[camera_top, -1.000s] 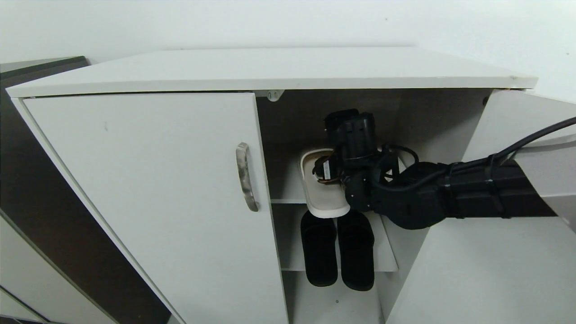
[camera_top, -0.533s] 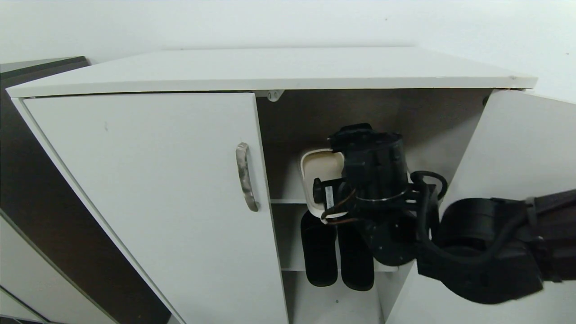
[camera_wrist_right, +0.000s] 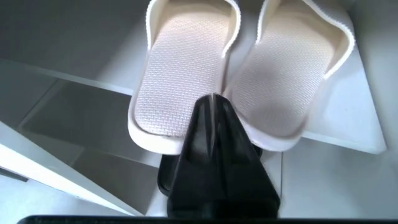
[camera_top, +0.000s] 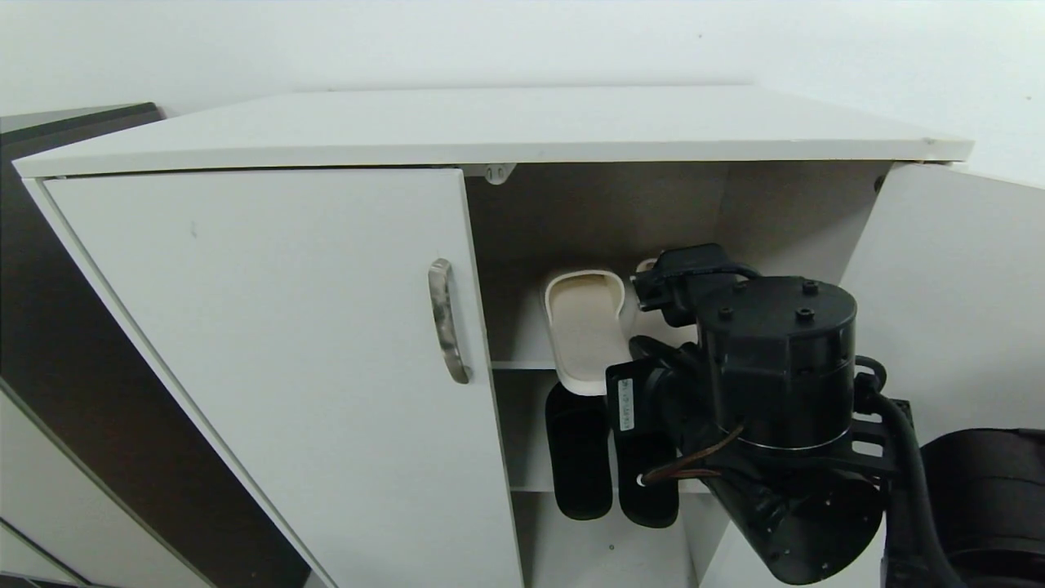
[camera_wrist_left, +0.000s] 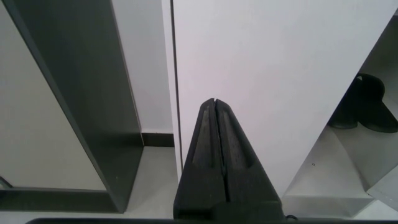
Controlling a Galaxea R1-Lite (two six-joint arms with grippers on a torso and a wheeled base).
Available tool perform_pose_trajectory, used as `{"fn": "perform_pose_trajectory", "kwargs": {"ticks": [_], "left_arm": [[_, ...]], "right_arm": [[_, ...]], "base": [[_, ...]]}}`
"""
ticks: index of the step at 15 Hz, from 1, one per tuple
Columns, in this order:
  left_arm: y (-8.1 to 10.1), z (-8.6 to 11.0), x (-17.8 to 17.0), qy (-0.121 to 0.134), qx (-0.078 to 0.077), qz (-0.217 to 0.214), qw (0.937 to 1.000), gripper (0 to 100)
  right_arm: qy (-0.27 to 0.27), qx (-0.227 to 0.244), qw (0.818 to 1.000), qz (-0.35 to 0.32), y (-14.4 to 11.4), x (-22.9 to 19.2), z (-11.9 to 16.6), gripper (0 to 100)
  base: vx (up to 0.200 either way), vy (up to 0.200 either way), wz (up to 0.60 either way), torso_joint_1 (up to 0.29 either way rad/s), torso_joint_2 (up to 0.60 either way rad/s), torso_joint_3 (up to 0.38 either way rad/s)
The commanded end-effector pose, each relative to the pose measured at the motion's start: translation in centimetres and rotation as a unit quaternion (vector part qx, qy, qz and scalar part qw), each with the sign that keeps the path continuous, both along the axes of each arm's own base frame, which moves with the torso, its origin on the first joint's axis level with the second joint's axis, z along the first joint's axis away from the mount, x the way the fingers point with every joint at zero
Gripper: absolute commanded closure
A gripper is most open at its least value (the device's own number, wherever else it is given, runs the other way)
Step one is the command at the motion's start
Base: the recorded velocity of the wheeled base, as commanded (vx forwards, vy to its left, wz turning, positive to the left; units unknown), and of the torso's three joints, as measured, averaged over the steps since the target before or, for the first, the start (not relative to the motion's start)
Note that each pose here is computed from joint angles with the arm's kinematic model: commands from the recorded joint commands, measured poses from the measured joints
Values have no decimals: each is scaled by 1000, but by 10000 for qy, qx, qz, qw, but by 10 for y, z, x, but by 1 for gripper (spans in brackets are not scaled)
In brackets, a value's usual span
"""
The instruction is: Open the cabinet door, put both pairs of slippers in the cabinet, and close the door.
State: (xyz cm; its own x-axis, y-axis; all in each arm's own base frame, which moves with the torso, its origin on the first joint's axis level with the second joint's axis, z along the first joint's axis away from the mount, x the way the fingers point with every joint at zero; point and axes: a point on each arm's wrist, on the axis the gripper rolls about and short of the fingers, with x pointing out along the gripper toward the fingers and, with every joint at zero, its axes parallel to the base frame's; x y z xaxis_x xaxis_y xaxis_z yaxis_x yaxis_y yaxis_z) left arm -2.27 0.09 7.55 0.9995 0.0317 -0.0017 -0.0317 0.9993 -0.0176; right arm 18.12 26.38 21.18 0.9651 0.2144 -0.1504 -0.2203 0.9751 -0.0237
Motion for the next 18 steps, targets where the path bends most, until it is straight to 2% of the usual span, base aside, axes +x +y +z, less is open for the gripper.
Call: {"fn": "perform_pose_trajectory", "kwargs": {"ticks": [1, 8, 18], "left_arm": [[0, 0, 0, -1, -4, 3, 10000, 100], [0, 0, 0, -1, -11, 3, 10000, 100], [0, 0, 0, -1, -11, 3, 10000, 100]], "right_arm": [[12, -22, 10000, 23, -3, -3, -1, 100], [25, -50, 10000, 62, 2, -4, -6, 100], [49, -80, 9999, 76, 2, -3, -8, 100]], "base": [[0, 0, 0, 0, 0, 0], [0, 0, 0, 0, 0, 0], [-200, 0, 0, 4, 3, 2]]}}
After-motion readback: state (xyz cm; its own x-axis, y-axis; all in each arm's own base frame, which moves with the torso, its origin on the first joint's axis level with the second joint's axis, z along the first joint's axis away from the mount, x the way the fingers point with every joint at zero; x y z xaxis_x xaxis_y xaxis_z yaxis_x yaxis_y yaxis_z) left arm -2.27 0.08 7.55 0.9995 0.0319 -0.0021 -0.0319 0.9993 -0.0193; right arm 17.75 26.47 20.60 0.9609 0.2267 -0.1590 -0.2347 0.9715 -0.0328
